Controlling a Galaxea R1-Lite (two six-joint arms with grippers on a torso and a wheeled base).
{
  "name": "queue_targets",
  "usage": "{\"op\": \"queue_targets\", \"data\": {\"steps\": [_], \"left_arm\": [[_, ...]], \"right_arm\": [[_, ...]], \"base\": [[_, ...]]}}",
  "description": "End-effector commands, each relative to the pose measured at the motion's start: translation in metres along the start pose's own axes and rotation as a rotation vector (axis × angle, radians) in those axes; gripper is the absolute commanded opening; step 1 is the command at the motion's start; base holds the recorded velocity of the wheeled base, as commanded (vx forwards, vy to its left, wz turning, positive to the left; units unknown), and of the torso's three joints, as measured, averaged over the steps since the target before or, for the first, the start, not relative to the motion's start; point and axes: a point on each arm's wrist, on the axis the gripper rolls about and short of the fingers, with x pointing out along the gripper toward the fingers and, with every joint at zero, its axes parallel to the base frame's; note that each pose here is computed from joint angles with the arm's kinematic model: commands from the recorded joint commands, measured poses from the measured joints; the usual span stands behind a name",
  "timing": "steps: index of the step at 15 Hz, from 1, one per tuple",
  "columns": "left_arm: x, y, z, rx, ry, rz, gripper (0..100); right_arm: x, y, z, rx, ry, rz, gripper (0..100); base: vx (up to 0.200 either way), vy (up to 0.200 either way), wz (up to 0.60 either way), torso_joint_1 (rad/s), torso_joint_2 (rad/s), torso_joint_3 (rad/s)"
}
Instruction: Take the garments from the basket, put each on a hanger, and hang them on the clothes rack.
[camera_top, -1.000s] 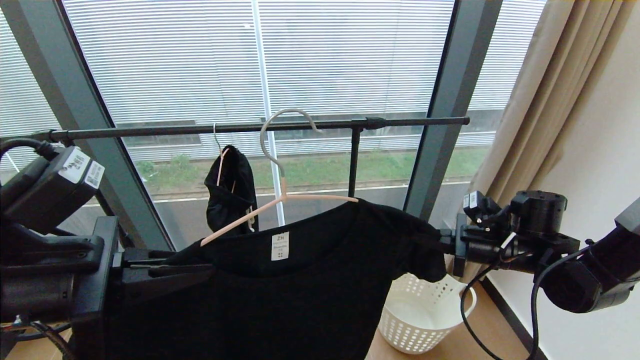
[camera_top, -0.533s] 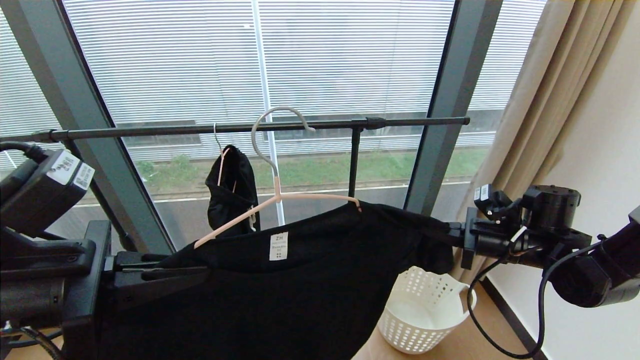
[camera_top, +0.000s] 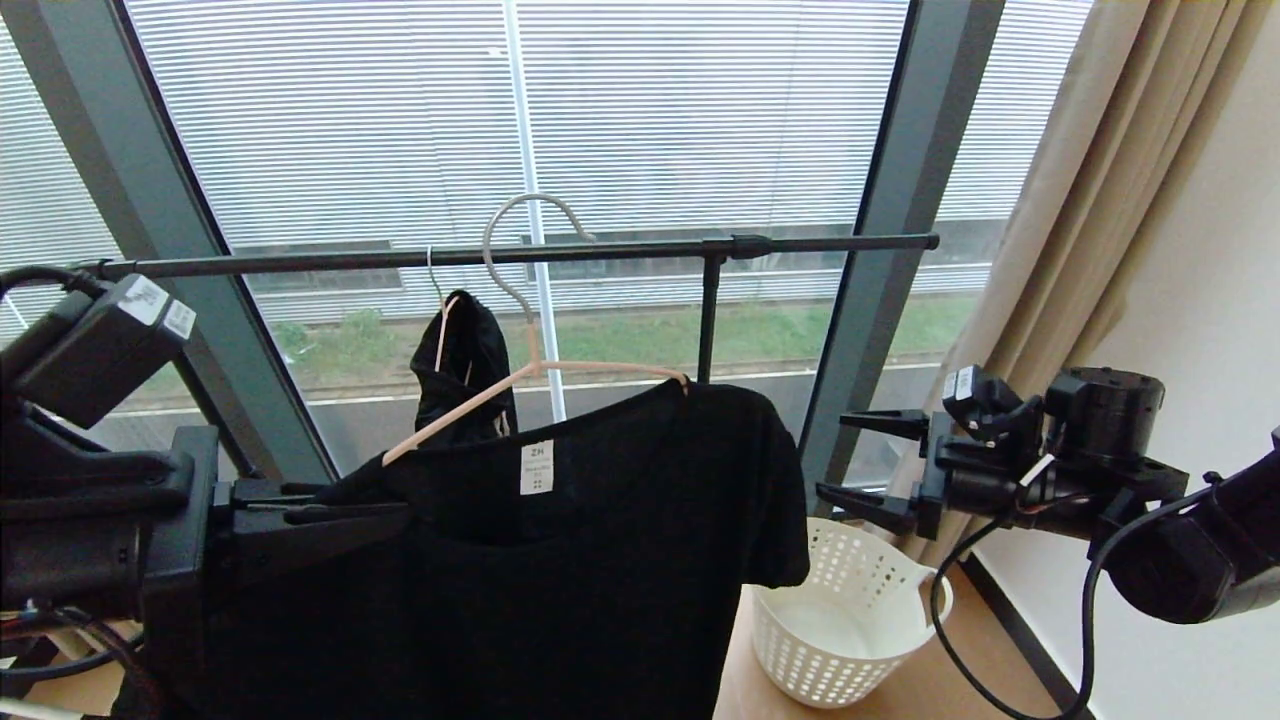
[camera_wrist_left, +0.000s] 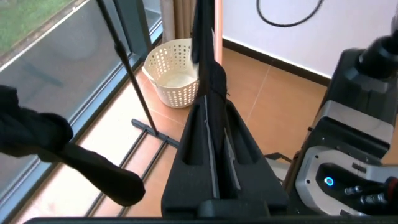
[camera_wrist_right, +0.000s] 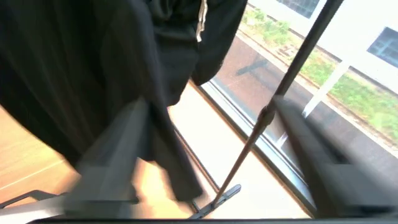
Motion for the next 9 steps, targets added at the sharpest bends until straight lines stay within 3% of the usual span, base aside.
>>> {"op": "queue_targets", "data": {"steps": [1, 3, 6, 9], "left_arm": [[0.008, 0.008, 0.003, -0.044, 0.016, 0.008, 0], [0.022, 0.021, 0.009, -0.114, 0.046, 0.061, 0], [0.039, 0.034, 0.016, -0.159, 0.071, 0.115, 0], [0.064, 0.044, 0.025, -0.240, 0.103, 0.198, 0]], "right_arm": [[0.006, 0.003, 0.007, -0.021, 0.003, -0.044, 100], [0.017, 0.011, 0.017, 0.014, 0.005, -0.106, 100], [0.023, 0.011, 0.027, 0.079, -0.011, -0.172, 100], [0.024, 0.009, 0.029, 0.088, -0.016, -0.185, 100]], "base": [[0.000, 0.000, 0.00, 0.000, 0.00, 0.000], [0.000, 0.000, 0.00, 0.000, 0.00, 0.000], [0.000, 0.000, 0.00, 0.000, 0.00, 0.000], [0.000, 0.000, 0.00, 0.000, 0.00, 0.000]]}}
